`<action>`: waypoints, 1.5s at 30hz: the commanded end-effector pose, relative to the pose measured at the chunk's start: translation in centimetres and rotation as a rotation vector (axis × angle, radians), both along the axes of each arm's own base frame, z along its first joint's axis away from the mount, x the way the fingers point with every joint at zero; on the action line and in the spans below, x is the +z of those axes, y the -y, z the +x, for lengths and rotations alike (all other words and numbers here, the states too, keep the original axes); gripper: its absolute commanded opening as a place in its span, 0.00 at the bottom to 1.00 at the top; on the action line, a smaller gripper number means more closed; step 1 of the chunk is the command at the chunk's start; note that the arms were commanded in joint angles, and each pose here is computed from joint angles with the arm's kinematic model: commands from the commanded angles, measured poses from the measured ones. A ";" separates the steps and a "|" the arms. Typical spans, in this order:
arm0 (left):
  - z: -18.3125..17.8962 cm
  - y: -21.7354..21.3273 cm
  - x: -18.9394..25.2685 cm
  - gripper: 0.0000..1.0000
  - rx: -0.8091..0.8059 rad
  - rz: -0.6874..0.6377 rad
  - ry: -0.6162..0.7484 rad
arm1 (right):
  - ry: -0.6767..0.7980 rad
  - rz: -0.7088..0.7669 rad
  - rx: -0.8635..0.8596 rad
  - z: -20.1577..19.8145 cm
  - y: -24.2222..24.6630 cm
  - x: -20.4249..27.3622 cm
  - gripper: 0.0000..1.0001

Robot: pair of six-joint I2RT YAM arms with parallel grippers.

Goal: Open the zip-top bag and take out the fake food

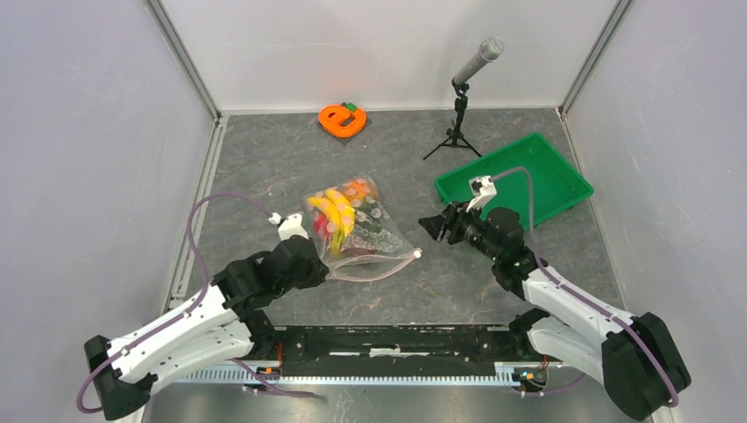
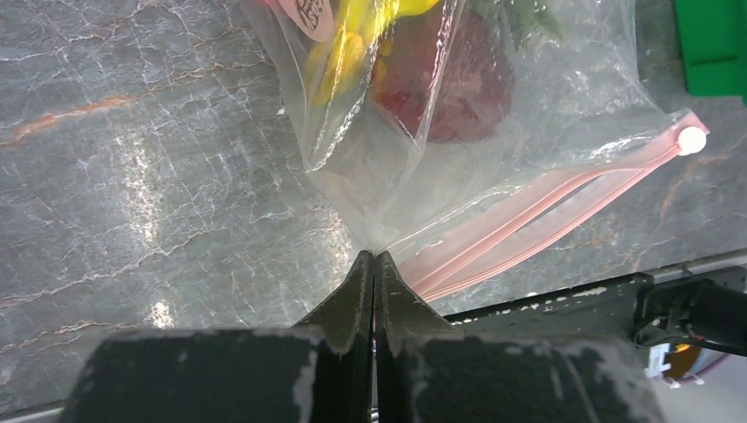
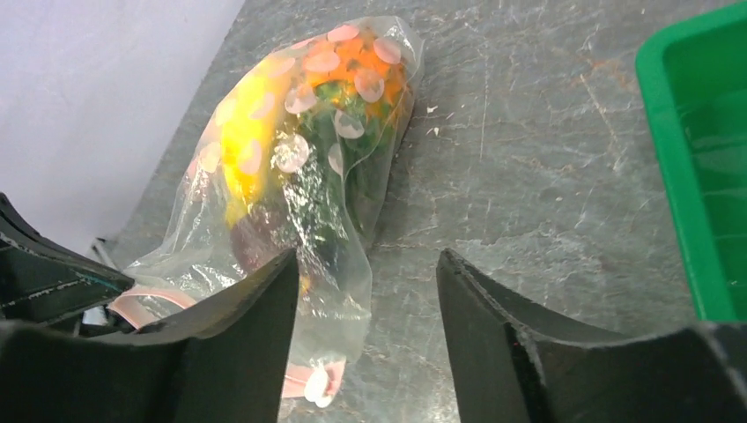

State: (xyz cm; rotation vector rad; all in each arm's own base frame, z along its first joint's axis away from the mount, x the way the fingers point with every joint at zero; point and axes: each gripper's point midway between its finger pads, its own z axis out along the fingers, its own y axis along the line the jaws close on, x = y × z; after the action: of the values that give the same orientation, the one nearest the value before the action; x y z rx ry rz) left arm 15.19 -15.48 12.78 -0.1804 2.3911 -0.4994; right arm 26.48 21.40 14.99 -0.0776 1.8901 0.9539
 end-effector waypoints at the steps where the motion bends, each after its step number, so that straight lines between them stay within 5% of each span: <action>1: 1.2 0.6 1.3 0.02 -0.023 0.018 0.053 | 0.149 -0.107 0.053 0.4 0.1 2.7 0.68; 8: 1.7 1.4 1.9 0.02 -0.047 0.022 0.059 | 0.346 -0.336 0.265 -1.8 -2.5 4.3 0.79; 21: 1.4 1.6 2.0 0.02 -0.055 -0.006 0.057 | 0.547 -0.622 0.694 -8.3 -9.5 2.1 0.75; 29: 1.2 2.1 2.2 0.02 -0.073 -0.031 0.056 | 0.563 -0.789 0.670 -7.3 -10.7 -0.4 0.67; 36: 0.9 2.1 2.2 0.02 -0.085 -0.043 0.059 | 0.596 -0.868 0.588 -5.2 -11.1 -0.6 0.50; 41: 1.0 2.1 2.5 0.03 -0.102 -0.043 0.078 | 0.636 -0.884 0.532 -4.3 -10.9 0.9 0.22; 45: 1.3 2.1 3.7 0.31 -0.122 -0.044 0.130 | 0.700 -0.886 0.466 -3.4 -10.8 3.7 0.00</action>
State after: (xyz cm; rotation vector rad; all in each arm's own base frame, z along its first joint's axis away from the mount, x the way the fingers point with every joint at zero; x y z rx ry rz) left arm 15.54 -17.06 13.96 -0.0798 2.3737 -0.5575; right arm 21.20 31.03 12.44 -1.3758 1.6296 0.2616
